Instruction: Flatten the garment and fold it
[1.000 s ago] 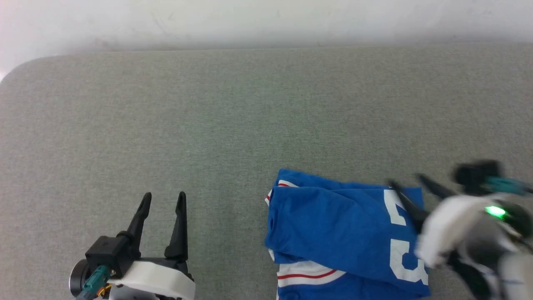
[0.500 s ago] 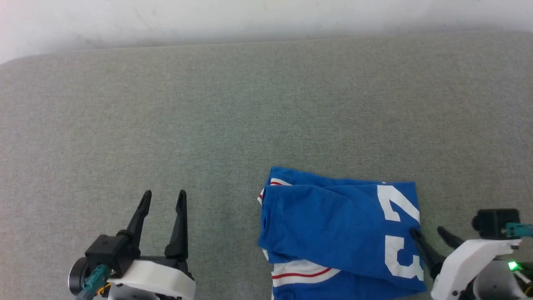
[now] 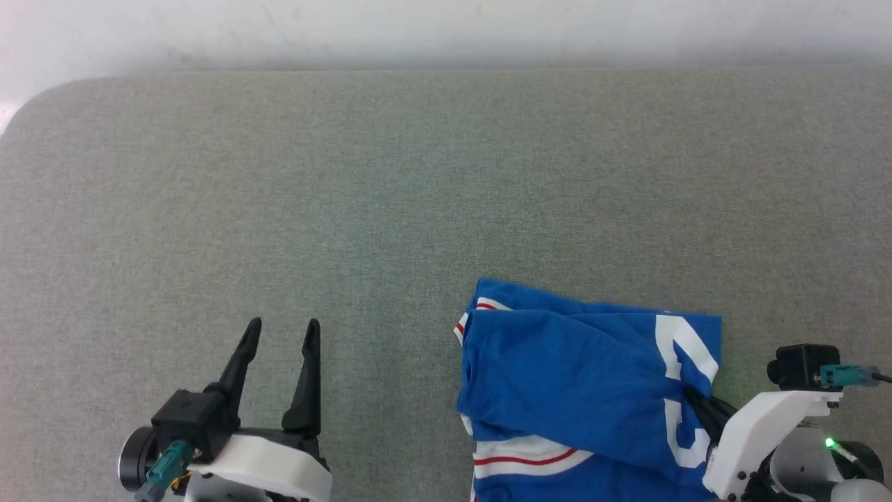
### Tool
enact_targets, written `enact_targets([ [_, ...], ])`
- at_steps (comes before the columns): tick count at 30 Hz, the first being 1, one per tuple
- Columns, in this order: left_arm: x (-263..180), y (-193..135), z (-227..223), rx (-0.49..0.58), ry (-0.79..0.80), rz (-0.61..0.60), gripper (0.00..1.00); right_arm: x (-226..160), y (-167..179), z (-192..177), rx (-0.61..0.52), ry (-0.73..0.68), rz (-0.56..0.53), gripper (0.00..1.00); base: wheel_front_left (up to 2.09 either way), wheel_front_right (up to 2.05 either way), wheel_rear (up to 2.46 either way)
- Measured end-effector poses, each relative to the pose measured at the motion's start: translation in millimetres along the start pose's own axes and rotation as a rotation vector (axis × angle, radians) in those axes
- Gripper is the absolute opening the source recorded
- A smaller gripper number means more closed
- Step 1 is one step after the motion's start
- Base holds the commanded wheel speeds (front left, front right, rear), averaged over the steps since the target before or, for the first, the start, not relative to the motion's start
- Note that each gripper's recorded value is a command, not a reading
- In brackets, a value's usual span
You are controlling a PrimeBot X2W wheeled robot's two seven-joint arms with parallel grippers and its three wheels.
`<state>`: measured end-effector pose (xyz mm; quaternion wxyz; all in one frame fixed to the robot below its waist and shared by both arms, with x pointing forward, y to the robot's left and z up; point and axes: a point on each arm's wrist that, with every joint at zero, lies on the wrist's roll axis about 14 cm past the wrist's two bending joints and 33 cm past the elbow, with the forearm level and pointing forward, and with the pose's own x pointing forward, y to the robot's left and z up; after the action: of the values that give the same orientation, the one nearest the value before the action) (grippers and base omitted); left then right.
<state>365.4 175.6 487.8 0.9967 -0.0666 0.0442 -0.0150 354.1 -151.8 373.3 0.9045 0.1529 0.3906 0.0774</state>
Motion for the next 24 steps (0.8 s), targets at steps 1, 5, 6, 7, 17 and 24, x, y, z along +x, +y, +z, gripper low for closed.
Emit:
enact_targets([
  [1, -0.3, -0.9, 1.5, 0.003, -0.004, -0.003, 1.0, 0.5, 1.2, 1.0, 0.0, -0.006, 0.003, 0.0, 0.0, 0.0, 0.0],
  [5, 4.3, -8.0, 12.7, 0.009, -0.042, -0.026, 1.0, -1.4, 2.5, 7.2, -0.02, -0.033, 0.004, 0.0, 0.0, 0.0, 0.0],
  [6, 5.6, -10.1, 14.1, 0.008, -0.047, -0.031, 1.0, -1.6, 2.9, 12.5, -0.028, -0.048, 0.005, 0.0, 0.0, 0.0, 0.0],
  [7, 6.7, -12.3, 14.6, 0.007, -0.049, -0.037, 1.0, -2.0, 2.9, 20.3, -0.035, -0.07, 0.006, 0.0, 0.0, 0.0, 0.0],
  [17, 32.5, -38.2, 25.6, 0.044, -0.084, -0.136, 1.0, -28.1, -38.1, 108.3, -0.218, -0.244, -0.109, 0.0, 0.0, 0.0, 0.0],
  [24, 63.4, -64.6, 36.5, 0.089, -0.128, -0.228, 1.0, -54.0, -85.8, 146.6, -0.316, -0.277, -0.247, 0.0, 0.0, 0.0, 0.0],
])
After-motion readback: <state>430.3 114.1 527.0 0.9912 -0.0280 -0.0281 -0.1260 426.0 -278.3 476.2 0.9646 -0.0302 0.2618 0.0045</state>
